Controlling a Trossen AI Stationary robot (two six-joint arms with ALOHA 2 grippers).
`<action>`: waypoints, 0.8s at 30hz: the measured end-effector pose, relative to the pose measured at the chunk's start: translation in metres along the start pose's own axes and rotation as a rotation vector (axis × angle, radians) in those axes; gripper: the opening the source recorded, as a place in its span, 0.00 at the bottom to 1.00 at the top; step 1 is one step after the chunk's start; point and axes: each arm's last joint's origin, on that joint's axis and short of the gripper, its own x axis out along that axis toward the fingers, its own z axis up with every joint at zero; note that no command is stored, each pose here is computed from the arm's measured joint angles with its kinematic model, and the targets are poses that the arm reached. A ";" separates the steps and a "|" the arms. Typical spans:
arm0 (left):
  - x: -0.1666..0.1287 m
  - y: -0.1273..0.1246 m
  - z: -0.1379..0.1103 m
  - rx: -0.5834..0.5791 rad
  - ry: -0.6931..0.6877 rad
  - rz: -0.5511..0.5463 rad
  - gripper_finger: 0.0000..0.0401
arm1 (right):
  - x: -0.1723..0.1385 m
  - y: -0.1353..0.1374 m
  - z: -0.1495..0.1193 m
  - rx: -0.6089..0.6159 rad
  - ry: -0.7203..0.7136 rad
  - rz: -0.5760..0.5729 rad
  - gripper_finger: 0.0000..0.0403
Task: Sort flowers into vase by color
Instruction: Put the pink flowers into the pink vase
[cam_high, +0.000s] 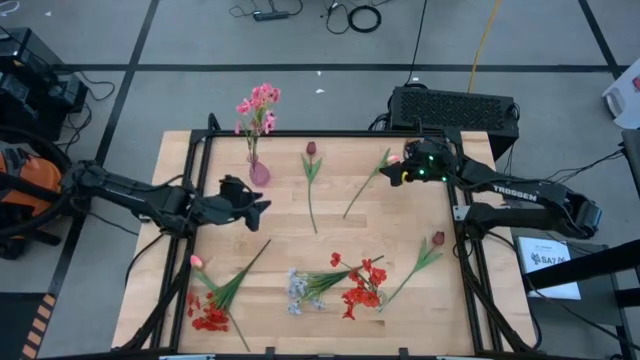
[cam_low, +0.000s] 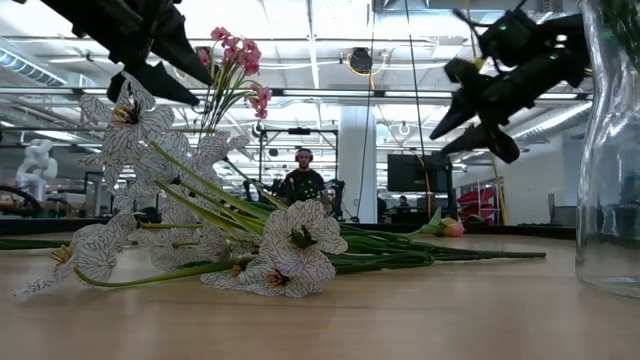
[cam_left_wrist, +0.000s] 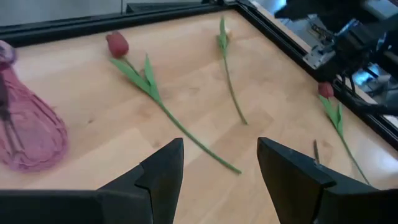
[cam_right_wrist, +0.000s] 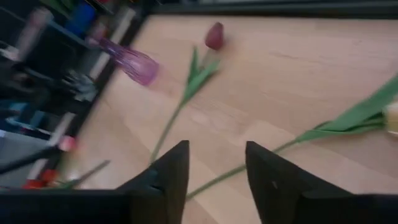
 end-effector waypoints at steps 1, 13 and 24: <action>0.001 0.000 -0.001 0.003 0.003 0.002 0.52 | 0.004 0.002 0.004 -0.001 0.020 -0.033 0.40; 0.003 -0.002 -0.002 0.045 0.015 0.000 0.52 | 0.065 -0.003 0.028 0.139 0.333 -0.451 0.52; -0.003 -0.015 -0.006 0.420 0.019 -0.146 0.52 | 0.076 -0.001 0.026 0.302 0.265 -0.530 0.52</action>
